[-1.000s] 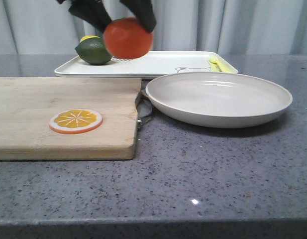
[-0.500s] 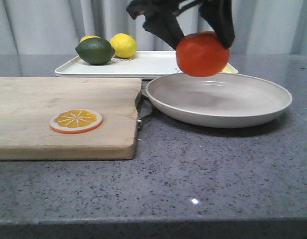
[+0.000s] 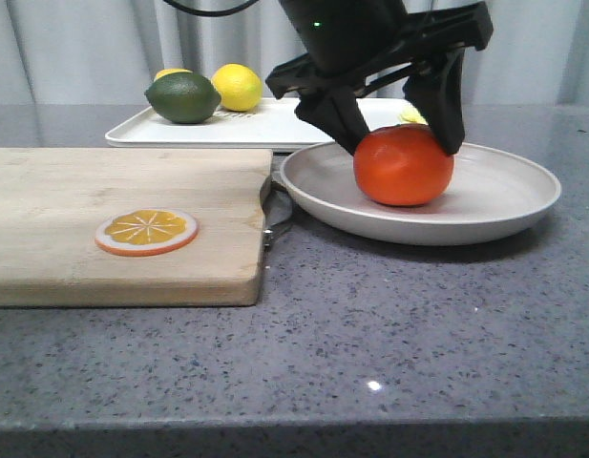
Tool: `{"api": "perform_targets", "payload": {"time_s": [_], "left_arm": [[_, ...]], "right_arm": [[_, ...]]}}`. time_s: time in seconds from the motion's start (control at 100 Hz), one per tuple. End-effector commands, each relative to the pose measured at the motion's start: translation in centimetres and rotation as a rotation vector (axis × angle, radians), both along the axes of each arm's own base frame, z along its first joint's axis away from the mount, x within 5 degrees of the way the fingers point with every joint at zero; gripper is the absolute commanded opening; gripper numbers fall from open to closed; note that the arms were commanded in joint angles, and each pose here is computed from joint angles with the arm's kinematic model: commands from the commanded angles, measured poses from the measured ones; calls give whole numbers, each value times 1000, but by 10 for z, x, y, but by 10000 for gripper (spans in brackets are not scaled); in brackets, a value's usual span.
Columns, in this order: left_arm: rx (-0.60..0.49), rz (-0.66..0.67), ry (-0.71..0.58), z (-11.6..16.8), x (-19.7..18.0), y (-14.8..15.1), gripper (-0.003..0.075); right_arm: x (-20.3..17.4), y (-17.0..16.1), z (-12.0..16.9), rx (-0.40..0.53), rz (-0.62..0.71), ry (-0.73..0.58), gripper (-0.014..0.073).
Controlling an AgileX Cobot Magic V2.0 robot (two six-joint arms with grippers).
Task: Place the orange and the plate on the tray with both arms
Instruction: 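Lift the orange with the left gripper and carry it over the white plate, then lower the orange onto the plate, open the left gripper and withdraw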
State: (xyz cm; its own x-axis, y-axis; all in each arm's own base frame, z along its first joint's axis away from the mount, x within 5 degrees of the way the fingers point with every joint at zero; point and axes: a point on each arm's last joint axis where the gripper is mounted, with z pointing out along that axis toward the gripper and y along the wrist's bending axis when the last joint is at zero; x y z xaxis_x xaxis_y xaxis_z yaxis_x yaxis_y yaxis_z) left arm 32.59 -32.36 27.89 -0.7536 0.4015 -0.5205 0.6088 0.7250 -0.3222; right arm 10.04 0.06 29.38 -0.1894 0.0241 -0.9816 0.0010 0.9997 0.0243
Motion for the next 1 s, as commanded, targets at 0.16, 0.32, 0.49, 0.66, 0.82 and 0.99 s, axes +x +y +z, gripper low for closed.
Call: {"api": "perform_targets", "payload": {"time_s": [0.16,0.32,0.49,0.66,0.82,0.99], "left_arm": [[-93,9,-65,37,-6,1,507],[-90,9,-68,37,-6,1,593],[-90,9,-68,37,-6,1,600],[-101,9,-90,46,-9,4,599],[-106,9,-137,62,-13,11,581],[-131,9,-183,84,-21,19,459]], "right_arm": [[2,0,18,-12,1,-97,-66],[2,0,17,-12,1,-96,-66],[2,0,17,-12,1,-96,-66],[2,0,17,-12,1,-96,-66],[2,0,17,-12,1,-96,-66],[2,0,17,-12,1,-96,-66]]}}
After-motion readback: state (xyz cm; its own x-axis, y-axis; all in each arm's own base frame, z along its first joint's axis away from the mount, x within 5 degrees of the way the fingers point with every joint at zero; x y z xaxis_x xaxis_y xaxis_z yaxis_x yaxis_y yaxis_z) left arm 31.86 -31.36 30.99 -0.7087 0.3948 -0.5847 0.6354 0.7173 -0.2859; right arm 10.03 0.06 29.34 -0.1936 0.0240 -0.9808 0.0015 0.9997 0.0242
